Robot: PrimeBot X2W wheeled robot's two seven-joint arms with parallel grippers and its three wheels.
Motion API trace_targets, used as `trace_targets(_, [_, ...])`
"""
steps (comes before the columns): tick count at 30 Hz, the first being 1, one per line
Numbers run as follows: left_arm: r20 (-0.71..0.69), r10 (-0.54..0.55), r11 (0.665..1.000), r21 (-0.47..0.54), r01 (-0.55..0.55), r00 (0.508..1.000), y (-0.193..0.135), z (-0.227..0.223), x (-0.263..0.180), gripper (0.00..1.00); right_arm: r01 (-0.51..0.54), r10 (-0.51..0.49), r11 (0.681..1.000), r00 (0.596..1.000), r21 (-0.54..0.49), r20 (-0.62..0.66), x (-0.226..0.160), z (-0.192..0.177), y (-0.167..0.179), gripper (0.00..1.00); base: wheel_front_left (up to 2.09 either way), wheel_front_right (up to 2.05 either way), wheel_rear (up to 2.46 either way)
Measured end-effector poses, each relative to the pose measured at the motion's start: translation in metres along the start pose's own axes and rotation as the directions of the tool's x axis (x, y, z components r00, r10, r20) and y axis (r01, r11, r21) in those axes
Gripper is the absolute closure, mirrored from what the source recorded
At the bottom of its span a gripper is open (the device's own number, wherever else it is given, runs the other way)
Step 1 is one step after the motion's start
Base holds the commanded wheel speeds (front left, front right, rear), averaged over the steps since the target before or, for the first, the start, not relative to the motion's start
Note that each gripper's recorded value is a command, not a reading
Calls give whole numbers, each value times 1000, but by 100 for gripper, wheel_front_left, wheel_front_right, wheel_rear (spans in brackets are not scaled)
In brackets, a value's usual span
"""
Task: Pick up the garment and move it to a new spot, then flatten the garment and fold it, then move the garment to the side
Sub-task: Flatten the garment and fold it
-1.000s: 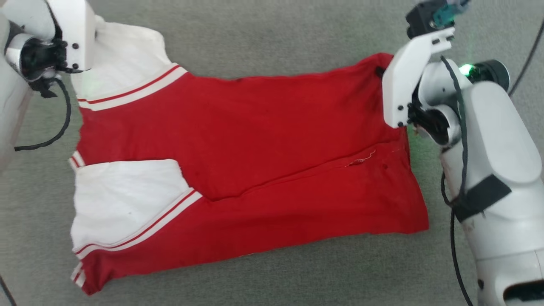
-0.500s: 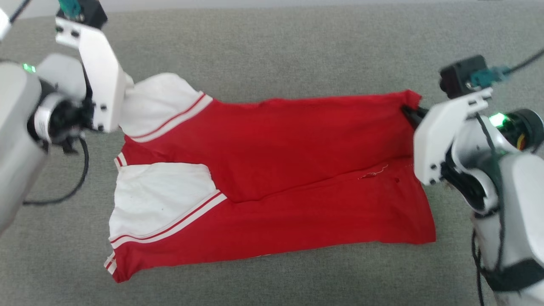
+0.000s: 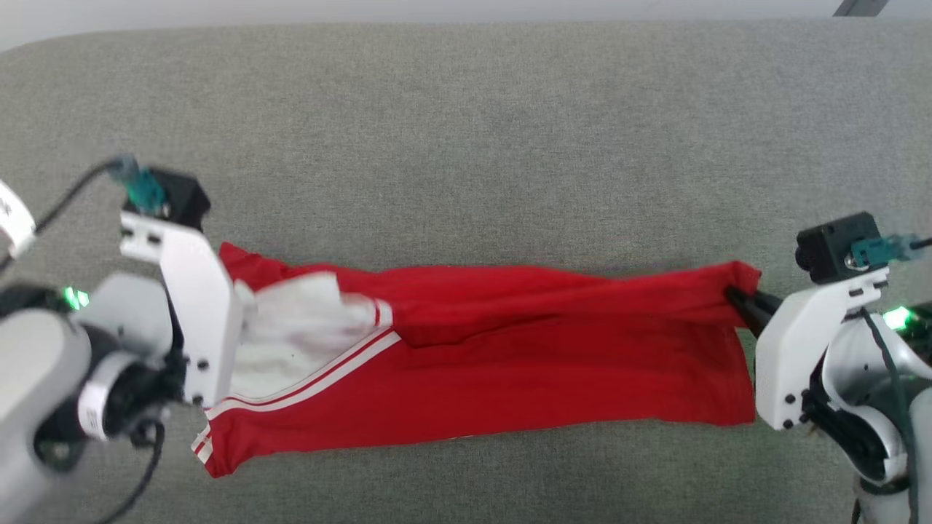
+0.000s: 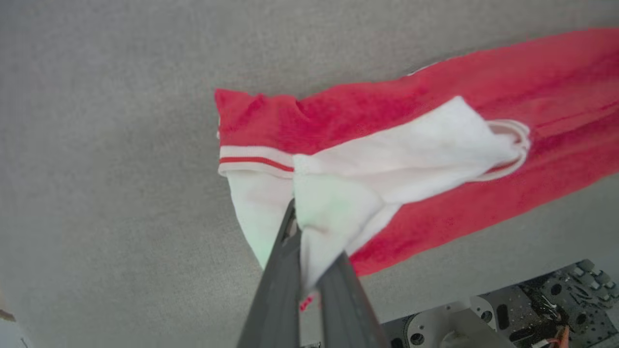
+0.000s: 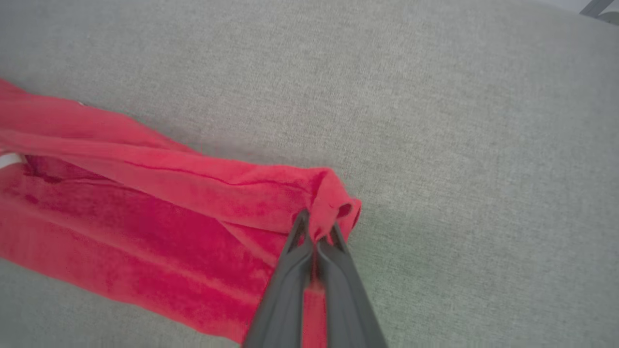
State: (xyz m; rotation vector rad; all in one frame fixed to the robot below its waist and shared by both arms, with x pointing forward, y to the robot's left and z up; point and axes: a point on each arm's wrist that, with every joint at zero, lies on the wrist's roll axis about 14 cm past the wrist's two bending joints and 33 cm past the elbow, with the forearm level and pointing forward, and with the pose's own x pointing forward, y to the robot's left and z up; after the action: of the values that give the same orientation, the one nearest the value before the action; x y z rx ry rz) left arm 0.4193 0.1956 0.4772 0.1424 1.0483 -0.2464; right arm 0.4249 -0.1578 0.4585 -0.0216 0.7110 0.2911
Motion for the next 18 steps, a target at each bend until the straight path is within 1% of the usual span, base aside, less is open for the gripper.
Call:
trace_targets(1, [-41,-13,1000,-23,12,999,-4,-17,5,100,8,-8,1000,1000,14,-22,0,-9,-2,100,0,0,0])
trace_targets(6, [-129,-59,993,-111,45,990,-12,-53,23,100,-2,9,997,997,73,-83,8,-32,2,100,0,0,0])
trace_targets(7, [-134,-64,991,-124,47,989,-12,-57,27,91,1,6,997,996,80,-91,9,-36,1,100,0,0,0])
trace_targets(8, [-143,-65,989,-137,45,988,-10,-61,31,72,8,1,997,995,83,-102,11,-40,-1,87,0,0,0])
trace_targets(9, [-145,-68,988,-147,47,987,-9,-63,34,52,7,3,996,994,89,-111,13,-43,-1,64,0,0,0])
trace_targets(10, [-145,-70,988,-150,48,987,-9,-65,38,3,5,5,996,994,92,-111,14,-44,0,25,0,0,0])
trace_targets(11, [-143,-66,986,-160,43,988,-7,-66,41,0,6,4,996,994,92,-108,16,-45,0,0,0,0,0])
trace_targets(13, [-135,-70,984,-170,47,988,-6,-66,44,0,6,4,995,995,97,-104,18,-44,0,0,0,0,0])
trace_targets(18, [-55,-61,984,-174,51,997,-1,-54,42,0,1,10,993,996,119,-88,17,-41,0,0,0,0,0])
